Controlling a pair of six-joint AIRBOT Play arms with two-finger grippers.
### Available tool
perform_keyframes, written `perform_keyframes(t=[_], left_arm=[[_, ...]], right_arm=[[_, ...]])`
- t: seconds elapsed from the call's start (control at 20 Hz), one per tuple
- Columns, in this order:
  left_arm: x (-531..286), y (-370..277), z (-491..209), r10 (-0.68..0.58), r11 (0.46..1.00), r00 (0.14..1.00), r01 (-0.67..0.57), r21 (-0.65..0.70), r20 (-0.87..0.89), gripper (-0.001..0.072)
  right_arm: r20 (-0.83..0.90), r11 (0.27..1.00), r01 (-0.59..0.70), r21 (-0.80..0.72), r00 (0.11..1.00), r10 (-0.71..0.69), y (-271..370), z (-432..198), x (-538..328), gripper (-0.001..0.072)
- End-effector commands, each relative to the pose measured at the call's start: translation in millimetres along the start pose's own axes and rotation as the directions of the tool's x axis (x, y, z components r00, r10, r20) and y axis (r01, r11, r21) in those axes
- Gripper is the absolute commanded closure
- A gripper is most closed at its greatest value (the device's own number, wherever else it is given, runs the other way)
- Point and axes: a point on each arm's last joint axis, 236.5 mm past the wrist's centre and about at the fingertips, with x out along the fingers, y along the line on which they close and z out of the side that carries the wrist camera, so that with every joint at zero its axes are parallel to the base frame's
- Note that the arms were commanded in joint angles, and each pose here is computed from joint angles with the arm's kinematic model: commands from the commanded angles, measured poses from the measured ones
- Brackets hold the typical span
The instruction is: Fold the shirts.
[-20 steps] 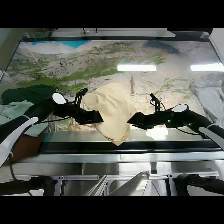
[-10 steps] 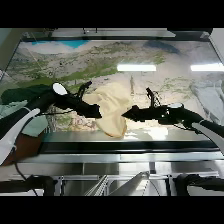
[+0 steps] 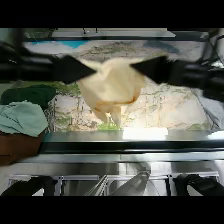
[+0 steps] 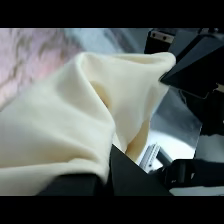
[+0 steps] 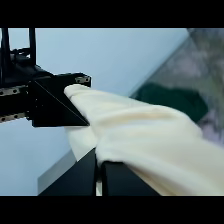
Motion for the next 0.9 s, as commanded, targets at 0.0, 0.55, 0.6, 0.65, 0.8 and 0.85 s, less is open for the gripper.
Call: perform_keyframes(t=[0.0, 0.55, 0.6, 0.65, 0.8, 0.85], left_arm=[[-67, -110, 58, -0.077, 0.975, 0.975, 0.029, 0.222, 0.211, 0.0688], [56, 89, 7, 0.102, 0.992, 0.979, -0.113, -0.056, -0.176, 0.0688], [70, 126, -7, 0.137, 0.983, 0.965, -0.160, -0.091, -0.224, 0.0688], [81, 165, -22, 0.163, 0.971, 0.950, -0.202, -0.126, -0.265, 0.0689], [87, 269, -50, 0.220, 0.913, 0.932, -0.301, -0.275, -0.289, 0.0338], [79, 299, -58, 0.240, 0.888, 0.925, -0.331, -0.319, -0.293, 0.0103]], right_arm=[[0.173, 0.953, 0.099, -0.286, 0.984, -0.050, 97, 68, -47, 0.0698], [-0.123, 0.965, 0.262, -0.008, 0.958, -0.260, -103, 1, 18, 0.0698], [-0.177, 0.956, 0.293, 0.029, 0.942, -0.284, -136, -19, 26, 0.0697], [-0.237, 0.941, 0.333, 0.062, 0.921, -0.310, -171, -42, 31, 0.0698], [-0.348, 0.857, 0.491, 0.158, 0.840, -0.417, -270, -103, 33, 0.0691], [-0.360, 0.829, 0.532, 0.172, 0.817, -0.450, -295, -114, 27, 0.0577]])
